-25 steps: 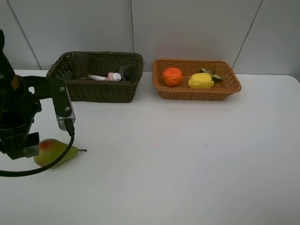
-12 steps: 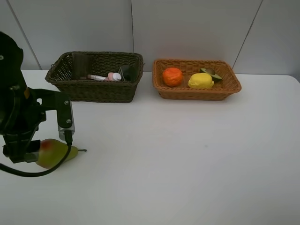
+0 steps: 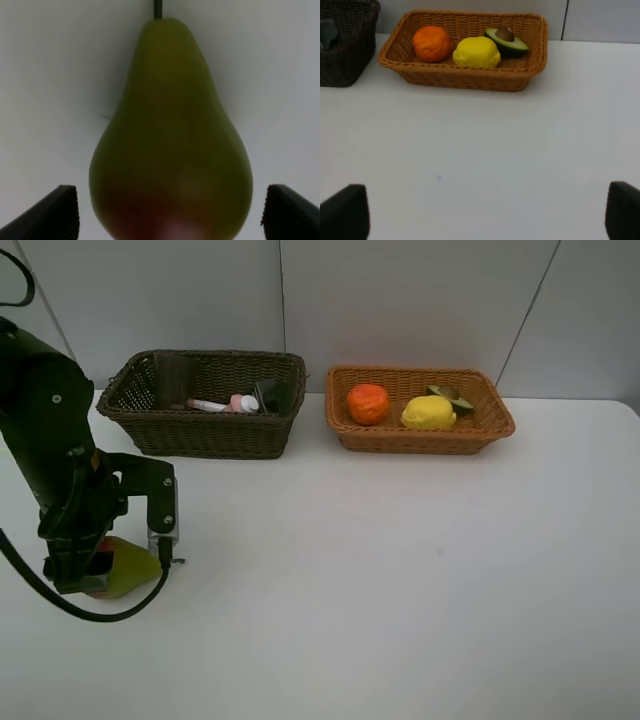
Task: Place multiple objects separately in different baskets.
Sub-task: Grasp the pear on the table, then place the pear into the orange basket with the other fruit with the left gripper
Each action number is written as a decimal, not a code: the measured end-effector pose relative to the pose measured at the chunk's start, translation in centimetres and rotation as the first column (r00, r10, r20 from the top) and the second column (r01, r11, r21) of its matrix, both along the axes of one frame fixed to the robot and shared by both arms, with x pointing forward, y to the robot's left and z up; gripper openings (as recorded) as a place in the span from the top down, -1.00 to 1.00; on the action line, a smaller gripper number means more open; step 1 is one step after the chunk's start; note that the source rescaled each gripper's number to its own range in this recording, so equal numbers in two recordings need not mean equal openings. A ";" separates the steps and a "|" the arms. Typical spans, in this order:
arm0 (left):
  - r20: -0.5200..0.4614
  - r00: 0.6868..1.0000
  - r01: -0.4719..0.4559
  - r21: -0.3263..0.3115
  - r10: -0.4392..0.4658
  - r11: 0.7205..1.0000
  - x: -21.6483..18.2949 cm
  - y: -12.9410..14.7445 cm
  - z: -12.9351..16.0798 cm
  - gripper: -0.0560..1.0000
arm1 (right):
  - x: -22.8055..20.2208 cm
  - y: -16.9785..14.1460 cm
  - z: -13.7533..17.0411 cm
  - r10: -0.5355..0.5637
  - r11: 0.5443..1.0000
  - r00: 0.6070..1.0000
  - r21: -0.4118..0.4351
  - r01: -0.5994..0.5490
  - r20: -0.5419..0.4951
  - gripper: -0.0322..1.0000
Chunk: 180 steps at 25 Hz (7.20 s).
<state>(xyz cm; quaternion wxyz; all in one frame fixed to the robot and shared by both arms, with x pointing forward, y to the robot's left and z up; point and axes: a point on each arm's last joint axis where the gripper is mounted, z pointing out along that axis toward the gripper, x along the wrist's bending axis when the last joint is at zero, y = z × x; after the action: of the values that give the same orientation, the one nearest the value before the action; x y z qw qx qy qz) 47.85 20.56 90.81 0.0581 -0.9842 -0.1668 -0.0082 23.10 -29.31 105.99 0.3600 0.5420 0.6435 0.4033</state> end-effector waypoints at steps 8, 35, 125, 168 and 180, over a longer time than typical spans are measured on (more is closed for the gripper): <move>-0.027 0.999 0.024 0.002 -0.024 1.000 0.5 0.4 -1.4 -0.94 | 0.0 0.0 0.0 0.000 1.000 1.000 0.001 0.000 0.000 -1.00; -0.048 0.999 0.005 0.004 -0.004 1.000 0.9 1.1 -2.5 -0.94 | 0.0 0.0 0.0 0.000 1.000 1.000 0.001 0.000 0.000 -1.00; 0.212 0.899 -0.083 -0.776 0.382 0.625 14.4 -21.7 6.4 -0.86 | 0.0 0.0 0.0 0.000 1.000 1.000 0.001 0.000 0.000 -1.00; 0.371 0.715 0.009 -0.853 0.592 0.523 19.5 -23.2 2.9 -0.86 | 0.0 0.0 0.0 0.002 1.000 1.000 0.004 -0.002 0.000 -1.00; 0.323 0.756 -0.063 -0.830 0.569 0.554 19.4 -23.4 -0.7 -0.86 | 0.0 0.1 0.0 0.004 1.000 1.000 0.007 -0.004 -0.001 -1.00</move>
<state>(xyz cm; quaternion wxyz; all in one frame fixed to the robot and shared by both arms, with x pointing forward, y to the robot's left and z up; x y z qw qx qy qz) 67.26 -2.85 90.13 -0.4243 -0.8093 -0.3464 -0.2121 23.09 -29.25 105.99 0.3571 0.5421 0.6432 0.4062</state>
